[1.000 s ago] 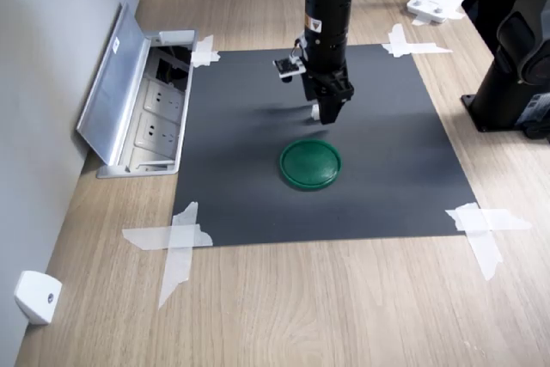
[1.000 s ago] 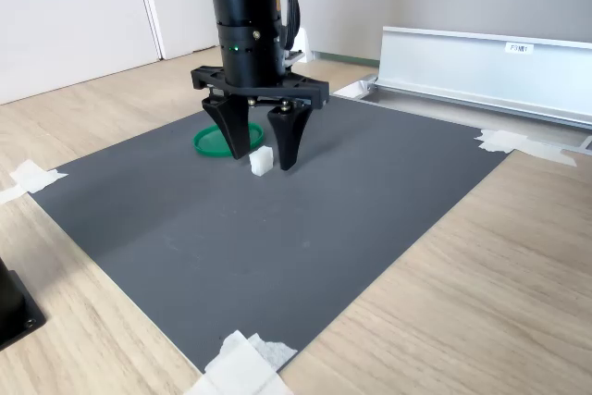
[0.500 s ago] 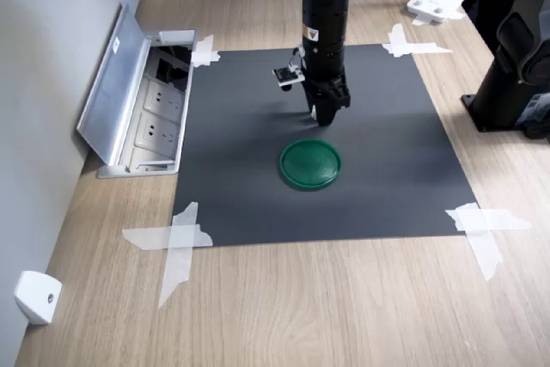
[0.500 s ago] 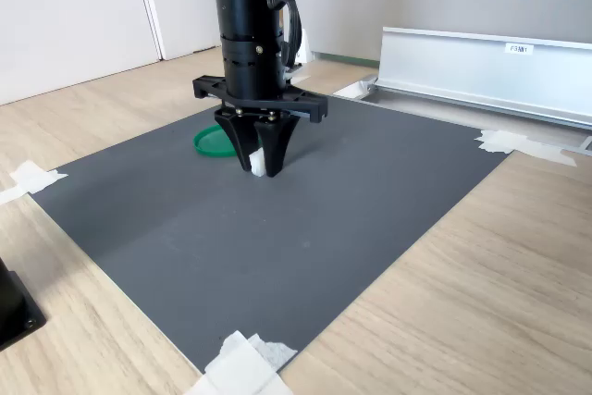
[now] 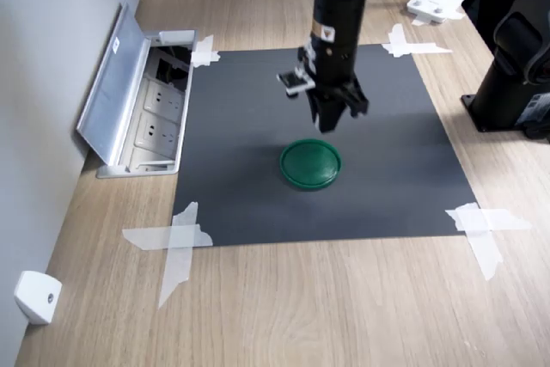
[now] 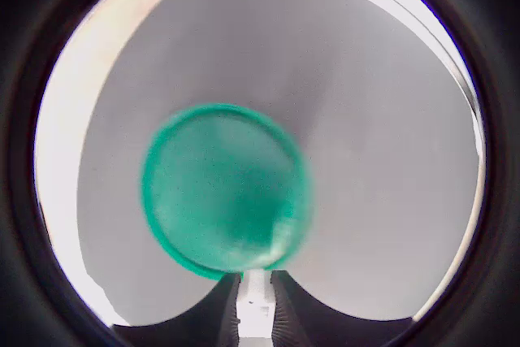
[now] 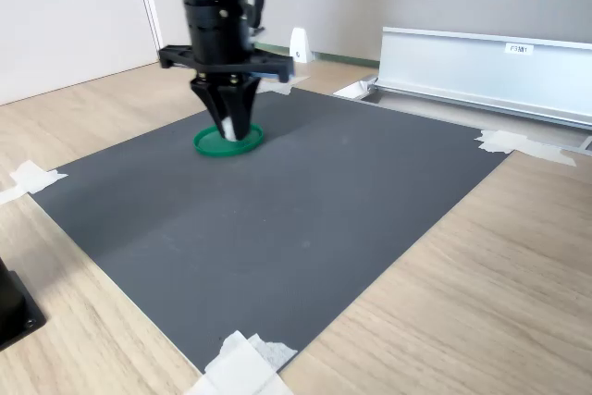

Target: Grasp a white terminal and put it on the green lid.

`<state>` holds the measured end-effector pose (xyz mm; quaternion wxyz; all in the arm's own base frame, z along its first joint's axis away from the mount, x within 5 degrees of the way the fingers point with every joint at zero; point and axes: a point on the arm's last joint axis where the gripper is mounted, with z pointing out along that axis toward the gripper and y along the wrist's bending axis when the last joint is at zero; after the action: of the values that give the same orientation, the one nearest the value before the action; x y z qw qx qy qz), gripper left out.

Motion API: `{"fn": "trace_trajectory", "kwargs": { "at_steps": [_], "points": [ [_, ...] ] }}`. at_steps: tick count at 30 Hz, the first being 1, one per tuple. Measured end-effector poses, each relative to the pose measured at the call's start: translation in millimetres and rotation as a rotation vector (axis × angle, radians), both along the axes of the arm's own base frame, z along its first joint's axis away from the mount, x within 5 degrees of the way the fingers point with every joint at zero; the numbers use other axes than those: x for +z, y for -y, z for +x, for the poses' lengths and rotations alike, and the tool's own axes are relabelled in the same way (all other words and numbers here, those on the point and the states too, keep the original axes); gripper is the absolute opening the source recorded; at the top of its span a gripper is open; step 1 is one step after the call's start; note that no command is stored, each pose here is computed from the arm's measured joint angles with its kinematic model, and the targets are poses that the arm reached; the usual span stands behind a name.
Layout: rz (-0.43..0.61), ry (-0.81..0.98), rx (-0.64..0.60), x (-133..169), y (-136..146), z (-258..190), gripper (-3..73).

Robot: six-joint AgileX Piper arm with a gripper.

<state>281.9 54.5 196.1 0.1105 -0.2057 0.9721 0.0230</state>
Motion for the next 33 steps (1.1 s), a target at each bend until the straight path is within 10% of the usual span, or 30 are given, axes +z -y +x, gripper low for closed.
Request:
{"fn": "trace_trajectory", "kwargs": {
  "at_steps": [22,33],
  "points": [
    [-0.001,0.032,0.068,-13.1,-26.7,23.4,11.9],
    [-0.009,0.025,0.077,-13.4,-26.2,22.7,43.5]
  ]
}}
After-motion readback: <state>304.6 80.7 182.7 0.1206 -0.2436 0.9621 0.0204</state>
